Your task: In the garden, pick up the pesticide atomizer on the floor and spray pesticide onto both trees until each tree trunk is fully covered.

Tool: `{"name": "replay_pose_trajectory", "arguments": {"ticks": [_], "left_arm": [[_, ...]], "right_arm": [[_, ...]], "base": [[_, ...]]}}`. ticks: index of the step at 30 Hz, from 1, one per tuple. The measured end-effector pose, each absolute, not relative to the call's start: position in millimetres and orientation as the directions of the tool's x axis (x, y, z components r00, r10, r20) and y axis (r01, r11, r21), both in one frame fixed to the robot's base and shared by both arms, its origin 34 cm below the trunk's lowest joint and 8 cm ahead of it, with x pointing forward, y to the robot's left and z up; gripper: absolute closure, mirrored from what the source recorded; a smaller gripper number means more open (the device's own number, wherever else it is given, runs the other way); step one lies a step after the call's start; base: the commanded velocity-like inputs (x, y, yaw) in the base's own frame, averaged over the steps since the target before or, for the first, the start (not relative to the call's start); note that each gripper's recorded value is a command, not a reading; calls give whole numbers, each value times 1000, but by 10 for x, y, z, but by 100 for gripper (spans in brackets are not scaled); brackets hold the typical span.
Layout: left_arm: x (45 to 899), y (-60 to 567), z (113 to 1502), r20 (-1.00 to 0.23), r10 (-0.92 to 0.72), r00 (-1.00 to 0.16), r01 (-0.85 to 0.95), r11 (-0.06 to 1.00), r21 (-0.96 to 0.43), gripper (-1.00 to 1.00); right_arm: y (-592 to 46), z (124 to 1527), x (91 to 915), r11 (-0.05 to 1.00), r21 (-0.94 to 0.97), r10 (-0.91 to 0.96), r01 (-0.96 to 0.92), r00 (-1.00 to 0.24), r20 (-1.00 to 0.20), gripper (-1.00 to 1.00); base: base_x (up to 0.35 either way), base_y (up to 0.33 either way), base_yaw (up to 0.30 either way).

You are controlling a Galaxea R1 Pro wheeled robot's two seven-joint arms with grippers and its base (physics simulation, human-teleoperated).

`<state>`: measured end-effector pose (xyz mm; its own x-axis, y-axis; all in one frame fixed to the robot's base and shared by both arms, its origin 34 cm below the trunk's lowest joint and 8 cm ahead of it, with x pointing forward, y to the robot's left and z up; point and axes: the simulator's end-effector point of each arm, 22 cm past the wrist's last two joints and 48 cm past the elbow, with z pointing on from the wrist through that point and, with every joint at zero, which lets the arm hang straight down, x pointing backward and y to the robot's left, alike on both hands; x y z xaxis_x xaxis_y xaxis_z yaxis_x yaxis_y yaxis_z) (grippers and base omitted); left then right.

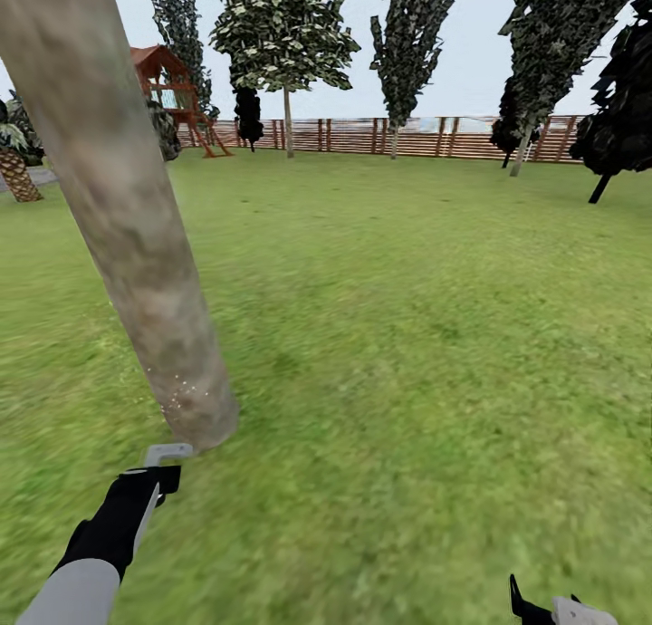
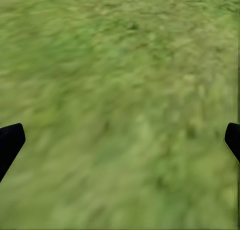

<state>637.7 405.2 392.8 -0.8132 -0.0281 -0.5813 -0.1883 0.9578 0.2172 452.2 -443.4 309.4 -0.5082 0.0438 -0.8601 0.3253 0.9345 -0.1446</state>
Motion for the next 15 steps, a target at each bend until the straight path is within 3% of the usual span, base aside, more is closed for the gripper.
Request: {"name": "replay_pose_trajectory", "arguments": {"ticks": [9, 15], "left_arm": [[6370, 4048, 3919, -580, -28, -814, -188, 958, 217, 100], [6365, 4049, 3912, -578, -29, -815, -187, 958, 217, 100]], "right_arm": [[-4434, 3094, 4521, 934, -145, 44, 325, -508, -860, -100], [-4434, 3094, 4521, 934, -145, 44, 325, -508, -860, -100]], "base": [[-38, -271, 240], [145, -252, 275]]}}
